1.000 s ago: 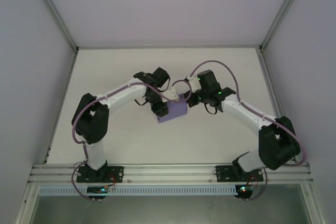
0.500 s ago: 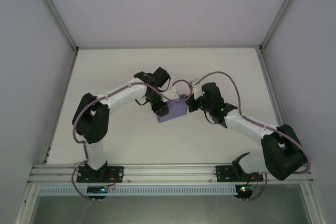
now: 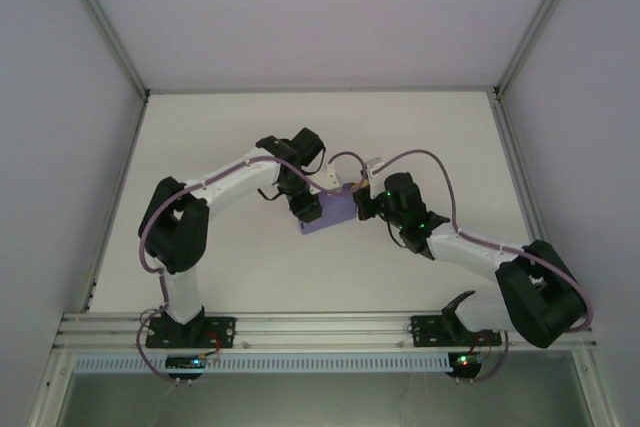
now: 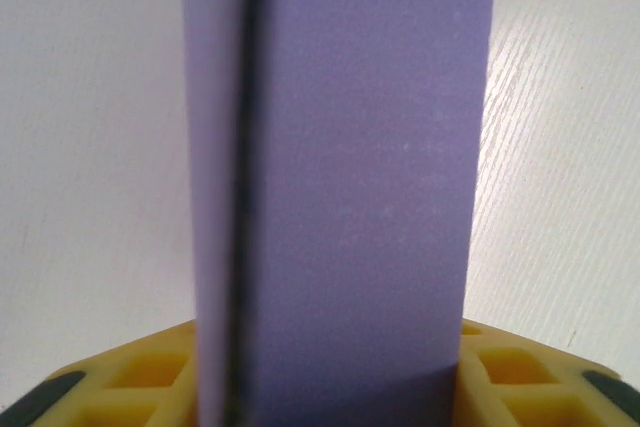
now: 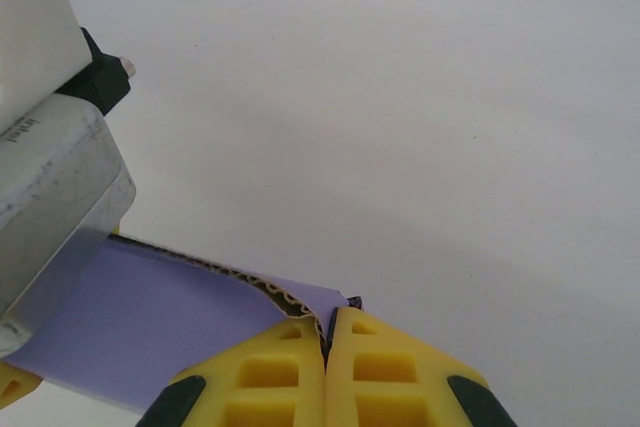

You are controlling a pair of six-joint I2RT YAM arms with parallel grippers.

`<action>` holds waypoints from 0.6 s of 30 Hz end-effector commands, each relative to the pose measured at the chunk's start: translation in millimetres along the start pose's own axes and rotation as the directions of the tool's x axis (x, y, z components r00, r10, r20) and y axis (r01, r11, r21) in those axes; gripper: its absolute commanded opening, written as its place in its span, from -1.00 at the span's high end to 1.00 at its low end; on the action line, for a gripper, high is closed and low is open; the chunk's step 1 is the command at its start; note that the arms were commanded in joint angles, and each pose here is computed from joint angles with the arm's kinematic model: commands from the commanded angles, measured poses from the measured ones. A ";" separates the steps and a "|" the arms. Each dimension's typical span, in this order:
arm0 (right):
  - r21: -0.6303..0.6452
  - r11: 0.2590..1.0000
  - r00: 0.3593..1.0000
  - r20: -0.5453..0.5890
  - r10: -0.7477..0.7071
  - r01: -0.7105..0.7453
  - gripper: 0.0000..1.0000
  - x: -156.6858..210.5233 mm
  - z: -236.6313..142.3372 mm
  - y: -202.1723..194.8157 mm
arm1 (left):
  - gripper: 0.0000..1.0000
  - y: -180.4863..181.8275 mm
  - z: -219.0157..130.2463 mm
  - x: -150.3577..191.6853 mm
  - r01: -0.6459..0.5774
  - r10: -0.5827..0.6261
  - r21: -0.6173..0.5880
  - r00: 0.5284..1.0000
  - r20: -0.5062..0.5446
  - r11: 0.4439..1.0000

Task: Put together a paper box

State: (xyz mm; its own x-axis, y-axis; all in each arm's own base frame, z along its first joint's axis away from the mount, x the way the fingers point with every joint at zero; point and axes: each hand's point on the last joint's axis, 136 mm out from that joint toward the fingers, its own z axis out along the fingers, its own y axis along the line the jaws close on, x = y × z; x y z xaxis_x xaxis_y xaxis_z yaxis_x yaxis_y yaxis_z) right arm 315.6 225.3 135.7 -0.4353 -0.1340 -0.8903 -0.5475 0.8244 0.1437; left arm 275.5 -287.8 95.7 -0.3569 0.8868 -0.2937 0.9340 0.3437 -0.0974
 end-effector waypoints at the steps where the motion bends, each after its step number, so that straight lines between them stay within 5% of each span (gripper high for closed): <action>1: 0.043 0.999 0.977 -0.210 0.021 -0.012 0.95 50.9 -6.4 -1.3 | -0.14 14.2 -6.1 -19.4 0.032 -0.029 -0.048 0.997 0.076 0.998; 4: 0.080 0.997 0.978 -0.209 0.009 0.008 0.96 50.4 -6.8 -2.4 | -0.59 11.5 -17.3 -25.4 0.036 -0.029 -0.054 0.993 0.116 0.998; 5: 0.101 0.995 0.978 -0.208 0.007 0.015 0.96 50.7 -6.5 -3.5 | -0.93 11.3 -19.8 -26.3 0.041 -0.033 -0.060 0.991 0.130 0.997; 6: 0.127 0.992 0.978 -0.207 0.011 0.016 0.96 51.4 -6.6 -5.2 | -0.99 11.5 -22.7 -26.8 0.047 -0.036 -0.069 0.988 0.148 0.996; 13: 0.203 0.979 0.976 -0.216 0.024 0.021 0.97 53.7 -9.2 -5.8 | -0.99 20.2 -54.5 -13.9 0.190 -0.143 -0.197 0.963 0.229 0.962; 18: 0.234 0.972 0.974 -0.222 0.048 0.005 0.97 55.5 -10.6 -6.4 | -0.99 23.8 -87.2 9.4 0.389 -0.291 -0.271 0.895 0.339 0.881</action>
State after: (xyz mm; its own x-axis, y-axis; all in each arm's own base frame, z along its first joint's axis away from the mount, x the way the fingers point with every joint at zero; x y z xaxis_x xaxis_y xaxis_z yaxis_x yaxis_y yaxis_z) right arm 305.8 226.4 134.2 -0.4769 -0.1418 -0.8674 -0.4207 0.9034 0.0836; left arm 288.1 -262.0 154.0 -0.5028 0.7081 -0.4958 0.7995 0.5990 0.0446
